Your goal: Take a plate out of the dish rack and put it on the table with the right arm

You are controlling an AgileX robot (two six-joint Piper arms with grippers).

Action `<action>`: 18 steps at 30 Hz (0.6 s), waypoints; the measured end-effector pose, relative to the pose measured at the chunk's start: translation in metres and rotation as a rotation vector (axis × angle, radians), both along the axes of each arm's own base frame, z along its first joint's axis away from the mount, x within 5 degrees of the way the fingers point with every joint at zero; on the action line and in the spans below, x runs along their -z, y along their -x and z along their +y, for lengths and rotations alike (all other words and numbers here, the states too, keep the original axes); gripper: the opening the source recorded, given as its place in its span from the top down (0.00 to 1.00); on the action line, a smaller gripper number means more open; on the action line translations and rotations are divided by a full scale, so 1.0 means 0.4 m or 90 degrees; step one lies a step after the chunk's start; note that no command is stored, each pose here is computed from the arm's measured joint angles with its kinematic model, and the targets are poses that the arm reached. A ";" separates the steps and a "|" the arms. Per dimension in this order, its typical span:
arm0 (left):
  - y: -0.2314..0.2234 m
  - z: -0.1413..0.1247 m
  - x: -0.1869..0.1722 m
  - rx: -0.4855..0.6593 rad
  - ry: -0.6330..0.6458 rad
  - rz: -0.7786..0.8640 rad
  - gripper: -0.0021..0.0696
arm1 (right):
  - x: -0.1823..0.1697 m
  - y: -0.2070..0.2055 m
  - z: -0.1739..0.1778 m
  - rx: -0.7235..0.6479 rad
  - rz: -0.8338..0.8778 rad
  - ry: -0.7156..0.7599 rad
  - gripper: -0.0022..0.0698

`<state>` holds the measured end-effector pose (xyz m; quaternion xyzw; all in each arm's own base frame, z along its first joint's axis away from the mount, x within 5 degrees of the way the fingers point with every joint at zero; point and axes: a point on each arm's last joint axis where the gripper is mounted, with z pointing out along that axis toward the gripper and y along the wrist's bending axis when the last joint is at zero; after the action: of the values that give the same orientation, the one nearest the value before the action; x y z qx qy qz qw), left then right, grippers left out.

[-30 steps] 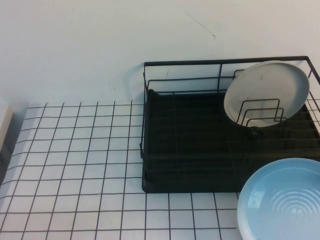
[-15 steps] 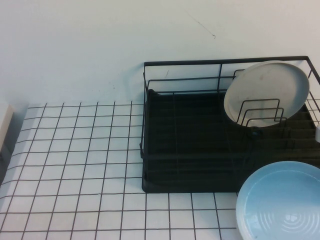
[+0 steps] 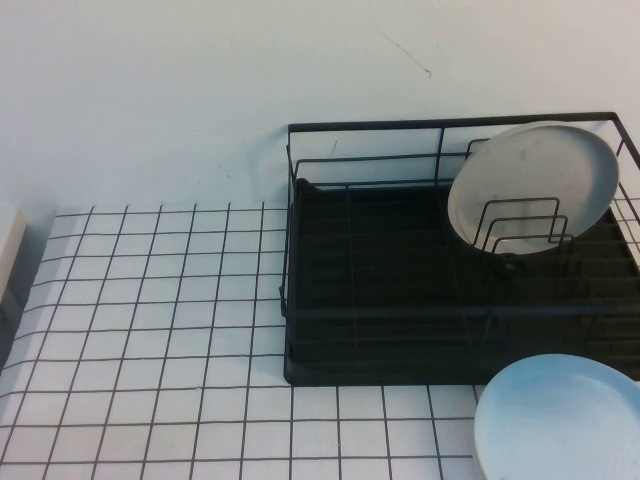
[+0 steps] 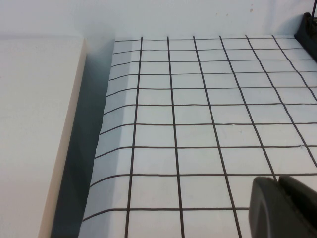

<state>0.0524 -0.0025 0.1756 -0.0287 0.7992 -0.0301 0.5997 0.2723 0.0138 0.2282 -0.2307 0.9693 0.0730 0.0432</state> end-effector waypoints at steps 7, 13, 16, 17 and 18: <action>0.000 0.000 0.000 0.000 0.000 0.000 0.98 | -0.176 0.039 -0.003 0.003 -0.164 0.009 0.79; 0.000 0.000 0.000 0.000 0.000 0.000 0.98 | -0.327 0.154 -0.004 0.008 -0.353 0.012 0.95; 0.000 0.000 0.000 0.000 0.000 0.000 0.98 | -0.376 0.228 -0.004 0.006 -0.430 0.013 0.97; 0.000 0.000 0.000 0.000 0.000 0.000 0.98 | -0.384 0.251 -0.004 0.006 -0.452 0.014 0.97; 0.000 0.000 0.000 0.000 0.000 0.000 0.98 | -0.389 0.273 -0.004 0.008 -0.473 0.014 0.97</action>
<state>0.0524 -0.0025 0.1756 -0.0287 0.7992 -0.0301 0.5997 0.1632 0.0121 0.3838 -0.2360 0.8897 -0.0265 0.3899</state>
